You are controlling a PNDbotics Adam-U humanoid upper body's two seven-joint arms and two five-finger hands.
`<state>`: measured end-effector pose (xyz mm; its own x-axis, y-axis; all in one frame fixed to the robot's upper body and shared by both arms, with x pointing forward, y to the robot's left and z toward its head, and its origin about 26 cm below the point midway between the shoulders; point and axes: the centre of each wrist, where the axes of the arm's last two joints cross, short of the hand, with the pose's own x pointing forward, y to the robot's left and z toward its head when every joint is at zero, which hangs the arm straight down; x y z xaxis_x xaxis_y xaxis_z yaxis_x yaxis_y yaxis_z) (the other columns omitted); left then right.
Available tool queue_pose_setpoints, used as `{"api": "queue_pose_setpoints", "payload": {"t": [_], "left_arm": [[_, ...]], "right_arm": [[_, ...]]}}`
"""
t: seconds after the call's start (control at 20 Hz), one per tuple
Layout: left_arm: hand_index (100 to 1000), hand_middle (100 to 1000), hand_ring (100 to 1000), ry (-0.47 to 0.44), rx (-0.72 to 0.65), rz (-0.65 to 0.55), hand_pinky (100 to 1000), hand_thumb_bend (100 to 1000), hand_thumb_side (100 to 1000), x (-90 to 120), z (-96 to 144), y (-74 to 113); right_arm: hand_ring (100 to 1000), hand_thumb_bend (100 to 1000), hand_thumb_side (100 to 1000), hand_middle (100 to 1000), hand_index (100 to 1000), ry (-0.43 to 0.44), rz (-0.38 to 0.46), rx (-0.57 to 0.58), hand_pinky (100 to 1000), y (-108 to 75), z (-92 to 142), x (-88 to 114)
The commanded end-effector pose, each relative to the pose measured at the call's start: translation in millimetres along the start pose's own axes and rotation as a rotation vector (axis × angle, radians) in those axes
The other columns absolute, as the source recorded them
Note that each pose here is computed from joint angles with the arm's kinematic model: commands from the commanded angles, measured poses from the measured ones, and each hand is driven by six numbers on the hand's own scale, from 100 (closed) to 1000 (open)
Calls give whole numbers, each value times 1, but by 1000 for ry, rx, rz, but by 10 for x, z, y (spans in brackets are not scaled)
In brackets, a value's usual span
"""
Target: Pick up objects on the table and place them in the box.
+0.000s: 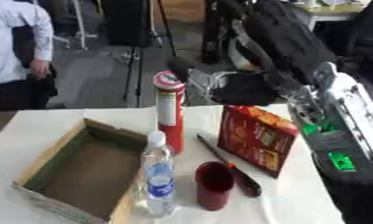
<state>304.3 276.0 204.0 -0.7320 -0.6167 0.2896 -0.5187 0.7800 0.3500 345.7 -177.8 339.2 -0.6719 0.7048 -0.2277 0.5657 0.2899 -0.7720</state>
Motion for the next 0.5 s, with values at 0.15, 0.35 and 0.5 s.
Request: {"api": "queue_pose_setpoints", "payload": {"t": [0.15, 0.35, 0.5], "left_arm": [[829, 845, 894, -24, -31, -9, 851, 100, 927, 26, -45, 49], [821, 834, 887, -20, -53, -6, 852, 100, 922, 26, -38, 45], [818, 829, 882, -17, -67, -1, 851, 100, 919, 27, -31, 41]], "right_arm": [[974, 632, 1000, 953, 996, -14, -89, 133, 946, 83, -110, -47], [987, 687, 1000, 962, 997, -18, -117, 245, 954, 194, -144, -71], [987, 713, 1000, 955, 992, -2, -153, 365, 952, 352, -151, -125]]}}
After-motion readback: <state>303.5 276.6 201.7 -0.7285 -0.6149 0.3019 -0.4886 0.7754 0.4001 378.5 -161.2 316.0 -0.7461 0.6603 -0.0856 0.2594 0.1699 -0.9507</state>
